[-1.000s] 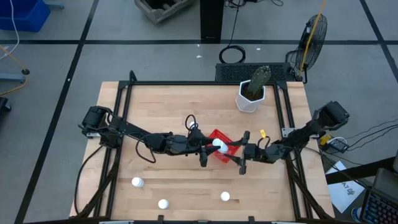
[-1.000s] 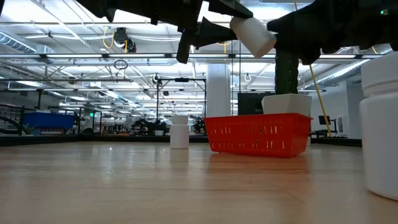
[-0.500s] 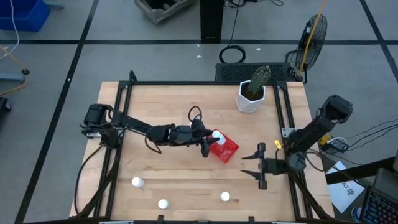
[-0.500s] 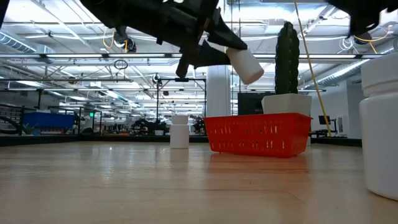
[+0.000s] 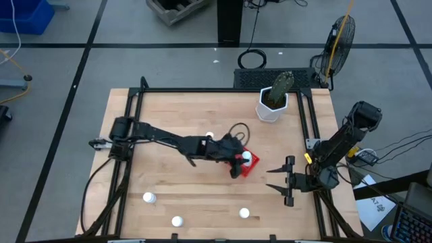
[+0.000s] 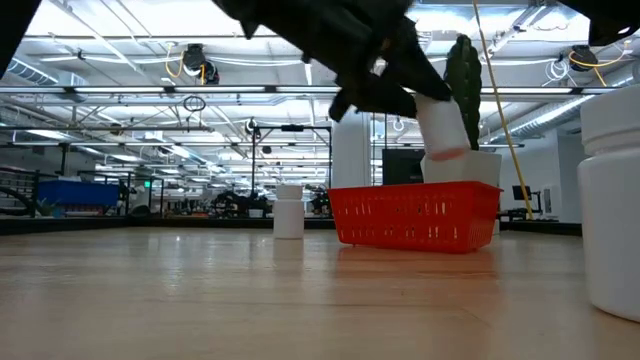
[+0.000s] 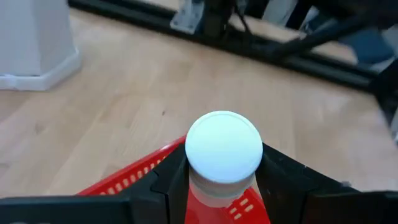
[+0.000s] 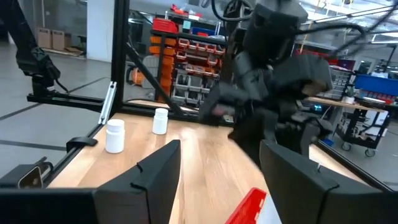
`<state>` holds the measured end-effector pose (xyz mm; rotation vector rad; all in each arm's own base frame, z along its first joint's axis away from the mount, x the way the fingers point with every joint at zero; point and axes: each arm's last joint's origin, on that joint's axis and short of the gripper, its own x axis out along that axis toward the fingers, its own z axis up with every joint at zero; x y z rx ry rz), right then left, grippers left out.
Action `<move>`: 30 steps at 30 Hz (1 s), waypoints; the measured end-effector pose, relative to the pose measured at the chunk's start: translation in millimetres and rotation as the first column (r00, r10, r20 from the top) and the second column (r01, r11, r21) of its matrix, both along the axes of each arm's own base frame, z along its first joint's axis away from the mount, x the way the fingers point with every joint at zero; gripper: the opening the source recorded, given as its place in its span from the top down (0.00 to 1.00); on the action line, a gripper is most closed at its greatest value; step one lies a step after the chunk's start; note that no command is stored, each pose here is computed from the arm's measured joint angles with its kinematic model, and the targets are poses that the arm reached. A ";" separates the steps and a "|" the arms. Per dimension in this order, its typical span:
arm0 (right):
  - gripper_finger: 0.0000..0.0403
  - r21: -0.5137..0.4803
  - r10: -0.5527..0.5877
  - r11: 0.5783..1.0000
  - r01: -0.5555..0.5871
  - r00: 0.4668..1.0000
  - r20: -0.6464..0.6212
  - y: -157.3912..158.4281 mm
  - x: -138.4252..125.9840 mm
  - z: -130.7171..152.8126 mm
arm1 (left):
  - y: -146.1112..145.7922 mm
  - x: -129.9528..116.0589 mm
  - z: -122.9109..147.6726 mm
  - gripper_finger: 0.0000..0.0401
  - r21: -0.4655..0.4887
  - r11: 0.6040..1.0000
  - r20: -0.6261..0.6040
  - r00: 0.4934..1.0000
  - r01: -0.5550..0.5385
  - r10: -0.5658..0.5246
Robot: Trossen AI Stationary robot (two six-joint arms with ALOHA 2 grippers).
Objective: Pick and place pill bottles into a basket
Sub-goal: Put the white pill bottle into the red bin
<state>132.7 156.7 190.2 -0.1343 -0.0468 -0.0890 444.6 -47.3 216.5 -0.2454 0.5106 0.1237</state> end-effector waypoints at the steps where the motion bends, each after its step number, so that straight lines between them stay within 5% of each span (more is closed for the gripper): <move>1: 0.48 0.000 0.003 1.000 -0.003 1.000 0.000 0.4 -0.4 0.0 | -0.1 3.3 -2.9 0.60 0.005 1.000 -0.021 1.000 0.001 -0.001; 30: 0.48 -0.011 0.030 0.999 -0.030 0.999 -0.012 4.1 -4.7 -2.0 | 5.0 19.6 -52.9 0.60 0.040 0.999 -0.132 0.991 -0.030 0.035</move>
